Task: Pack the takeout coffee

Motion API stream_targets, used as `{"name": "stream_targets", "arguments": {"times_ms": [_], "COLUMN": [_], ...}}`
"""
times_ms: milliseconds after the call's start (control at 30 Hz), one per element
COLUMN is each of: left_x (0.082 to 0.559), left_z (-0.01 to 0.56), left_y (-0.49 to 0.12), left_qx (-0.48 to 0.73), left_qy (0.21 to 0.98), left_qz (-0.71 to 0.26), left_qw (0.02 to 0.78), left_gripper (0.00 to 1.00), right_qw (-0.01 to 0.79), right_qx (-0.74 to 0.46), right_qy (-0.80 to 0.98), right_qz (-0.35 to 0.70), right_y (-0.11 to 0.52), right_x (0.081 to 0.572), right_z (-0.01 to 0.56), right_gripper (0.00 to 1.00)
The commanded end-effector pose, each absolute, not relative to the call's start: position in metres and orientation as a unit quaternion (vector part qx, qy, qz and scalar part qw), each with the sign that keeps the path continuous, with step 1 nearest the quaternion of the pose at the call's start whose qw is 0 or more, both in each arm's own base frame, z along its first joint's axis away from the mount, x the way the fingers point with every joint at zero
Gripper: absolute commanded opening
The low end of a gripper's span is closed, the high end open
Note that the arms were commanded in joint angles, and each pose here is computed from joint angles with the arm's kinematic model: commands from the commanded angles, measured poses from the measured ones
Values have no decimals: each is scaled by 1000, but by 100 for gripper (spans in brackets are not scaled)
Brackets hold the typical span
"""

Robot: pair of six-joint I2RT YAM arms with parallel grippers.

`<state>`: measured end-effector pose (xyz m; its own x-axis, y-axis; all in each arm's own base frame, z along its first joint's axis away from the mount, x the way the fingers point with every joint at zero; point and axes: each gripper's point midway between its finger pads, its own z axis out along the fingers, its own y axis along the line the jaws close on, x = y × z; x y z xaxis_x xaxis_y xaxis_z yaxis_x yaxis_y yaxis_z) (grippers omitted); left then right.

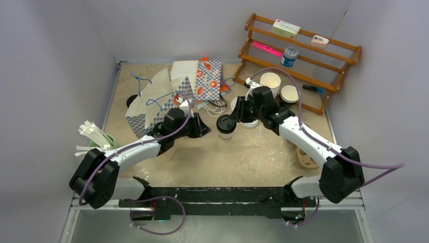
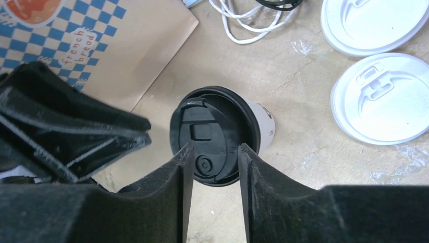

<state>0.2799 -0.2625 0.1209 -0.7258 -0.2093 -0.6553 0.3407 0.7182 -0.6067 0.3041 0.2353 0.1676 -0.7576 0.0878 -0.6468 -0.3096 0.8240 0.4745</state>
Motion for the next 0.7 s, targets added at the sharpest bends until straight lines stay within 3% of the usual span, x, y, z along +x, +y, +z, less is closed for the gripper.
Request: {"name": "stream_targets", "arguments": {"times_ms": [0, 200, 667], "left_x": [260, 263, 298], "left_z": [141, 144, 146], "left_y": [-283, -294, -303], "left_qx": [43, 45, 46], "left_qy": [821, 811, 799], "left_qz": [-439, -456, -475], "left_qw": [363, 364, 367], "left_gripper": [29, 31, 25], "right_qw": [361, 334, 320], "right_qx": [-52, -23, -31], "right_qy": [887, 898, 892], "right_qz": [283, 287, 318], "right_y": [238, 239, 246], "right_x": [322, 339, 335], "right_z": [179, 163, 167], "right_gripper": [38, 29, 30]}}
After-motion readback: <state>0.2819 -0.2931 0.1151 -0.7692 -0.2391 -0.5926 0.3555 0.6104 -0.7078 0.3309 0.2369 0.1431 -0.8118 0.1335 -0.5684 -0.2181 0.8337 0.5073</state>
